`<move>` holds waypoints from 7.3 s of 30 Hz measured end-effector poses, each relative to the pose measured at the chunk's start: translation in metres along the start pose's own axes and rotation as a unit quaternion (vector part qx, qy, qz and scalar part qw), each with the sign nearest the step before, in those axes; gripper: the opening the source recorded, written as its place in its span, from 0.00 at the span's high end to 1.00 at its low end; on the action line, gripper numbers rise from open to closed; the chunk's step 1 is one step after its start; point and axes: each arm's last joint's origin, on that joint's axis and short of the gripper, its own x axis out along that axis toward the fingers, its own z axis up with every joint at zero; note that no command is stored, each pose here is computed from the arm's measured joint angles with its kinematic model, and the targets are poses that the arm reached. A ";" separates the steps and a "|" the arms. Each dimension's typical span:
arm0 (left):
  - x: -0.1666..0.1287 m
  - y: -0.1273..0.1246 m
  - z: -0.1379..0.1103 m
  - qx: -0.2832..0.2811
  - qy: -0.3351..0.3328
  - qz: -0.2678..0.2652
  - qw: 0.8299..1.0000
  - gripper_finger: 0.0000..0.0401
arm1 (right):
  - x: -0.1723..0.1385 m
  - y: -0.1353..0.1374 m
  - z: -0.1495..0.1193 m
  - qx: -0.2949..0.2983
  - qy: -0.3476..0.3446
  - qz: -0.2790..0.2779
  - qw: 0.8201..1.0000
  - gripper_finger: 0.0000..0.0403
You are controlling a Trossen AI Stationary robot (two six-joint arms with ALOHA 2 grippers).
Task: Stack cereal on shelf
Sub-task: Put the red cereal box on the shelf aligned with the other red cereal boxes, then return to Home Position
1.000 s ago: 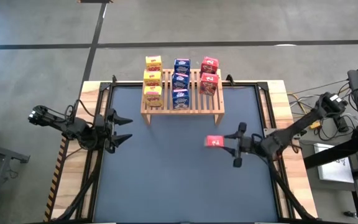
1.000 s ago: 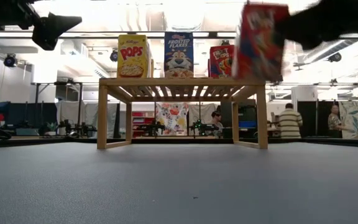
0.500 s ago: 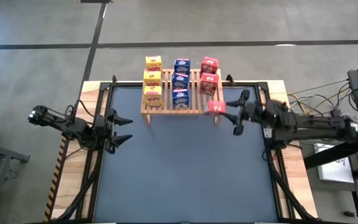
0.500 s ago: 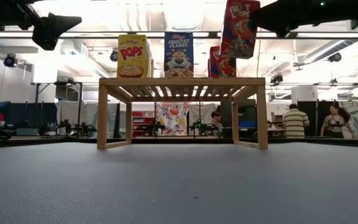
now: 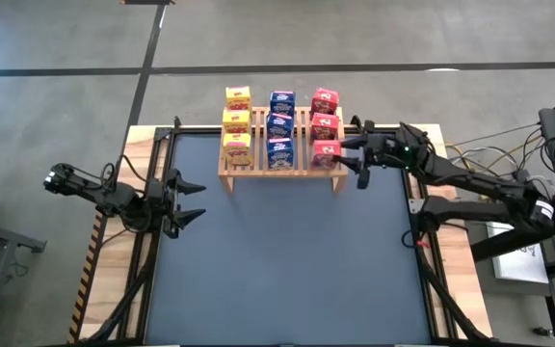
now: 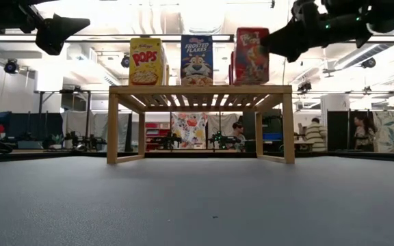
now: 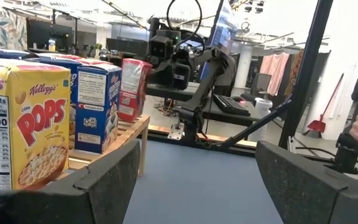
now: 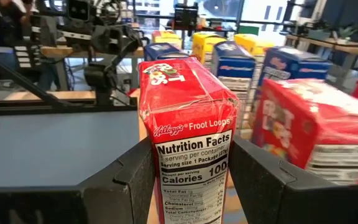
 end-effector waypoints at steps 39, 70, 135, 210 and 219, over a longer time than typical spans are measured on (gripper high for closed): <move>0.000 0.000 0.000 -0.013 0.000 0.000 1.000 0.24 | -0.019 -0.001 0.000 0.006 0.034 -0.021 0.999 0.36; -0.013 0.015 -0.063 0.000 0.016 0.026 1.000 0.98 | -0.089 0.048 -0.108 0.046 -0.071 -0.005 0.996 0.97; -0.013 0.014 -0.061 0.031 0.020 0.025 0.999 0.99 | -0.087 0.044 -0.114 0.049 -0.043 -0.061 0.996 0.98; -0.013 0.014 -0.061 0.030 0.020 0.025 0.999 0.99 | -0.087 0.044 -0.114 0.049 -0.042 -0.061 0.996 0.98; -0.013 0.014 -0.061 0.030 0.019 0.025 0.999 0.99 | -0.087 0.044 -0.114 0.049 -0.043 -0.061 0.996 0.98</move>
